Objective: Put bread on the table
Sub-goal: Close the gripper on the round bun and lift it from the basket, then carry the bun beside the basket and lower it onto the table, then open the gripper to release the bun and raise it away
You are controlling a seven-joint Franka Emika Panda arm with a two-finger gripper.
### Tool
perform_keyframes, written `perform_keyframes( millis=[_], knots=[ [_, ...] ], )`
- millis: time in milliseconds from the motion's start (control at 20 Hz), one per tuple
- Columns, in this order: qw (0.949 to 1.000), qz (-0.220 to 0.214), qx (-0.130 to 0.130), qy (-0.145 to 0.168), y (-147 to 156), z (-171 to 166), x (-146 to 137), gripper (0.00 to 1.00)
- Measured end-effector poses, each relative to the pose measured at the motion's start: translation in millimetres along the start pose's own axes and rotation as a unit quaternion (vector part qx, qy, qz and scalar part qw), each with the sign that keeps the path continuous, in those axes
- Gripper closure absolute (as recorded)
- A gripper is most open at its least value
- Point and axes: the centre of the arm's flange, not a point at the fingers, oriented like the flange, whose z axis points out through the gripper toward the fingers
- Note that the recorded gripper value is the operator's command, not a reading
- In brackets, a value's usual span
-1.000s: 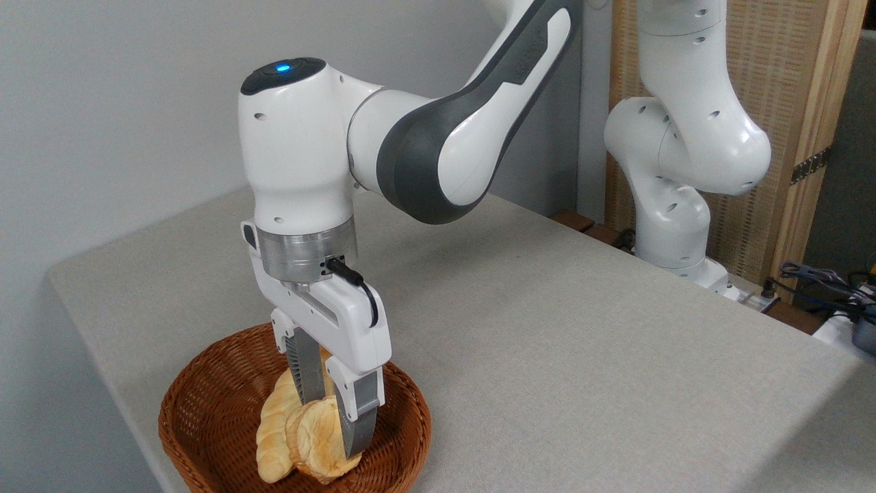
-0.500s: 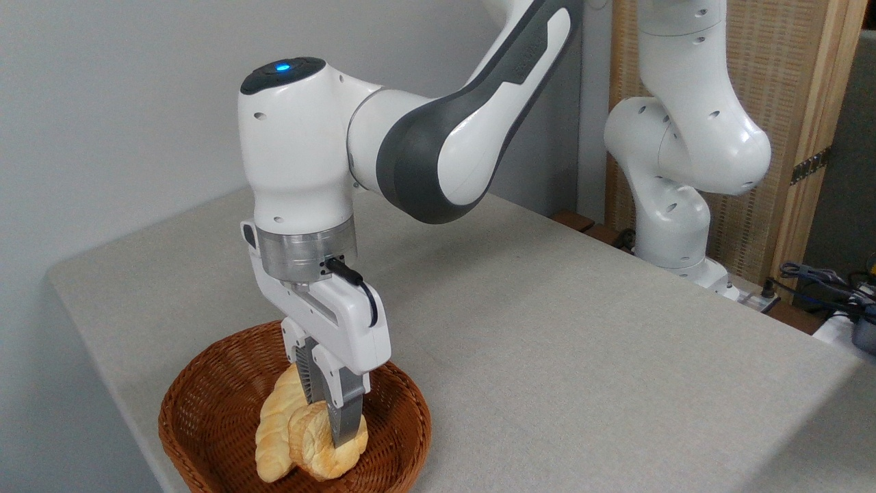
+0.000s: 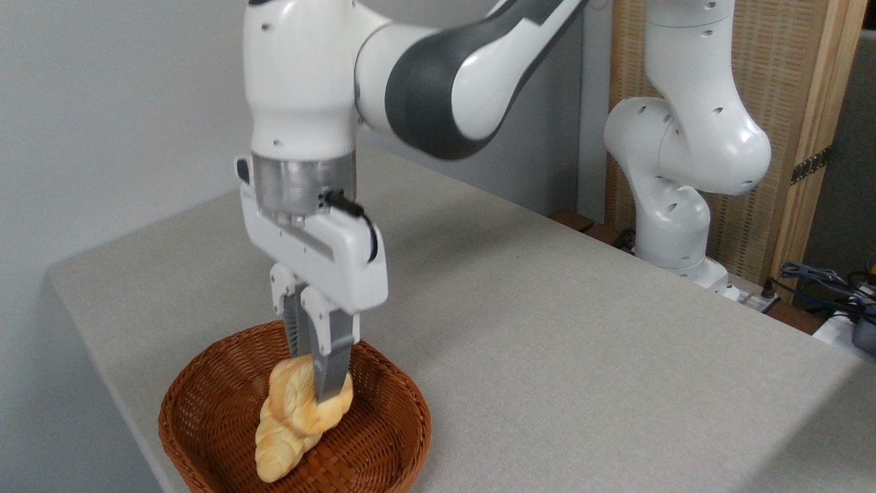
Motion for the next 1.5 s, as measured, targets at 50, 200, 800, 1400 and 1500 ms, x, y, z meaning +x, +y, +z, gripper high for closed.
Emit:
perform_keyframes(
  millis=[50, 200, 800, 1400, 1500],
  knots=[
    [0.9999, -0.001, -0.009, -0.008, 3.6, -7.1, -3.6, 0.63],
    [0.9977, 0.004, -0.051, -0.044, 22.7, -21.4, -13.0, 0.6],
    [0.972, 0.028, -0.185, -0.143, 85.4, 10.1, -31.9, 0.0],
    [0.97, 0.044, -0.188, -0.147, 97.4, 18.1, -19.8, 0.0],
    [0.9736, 0.044, -0.178, -0.136, 92.3, 5.1, -14.3, 0.0]
  ],
)
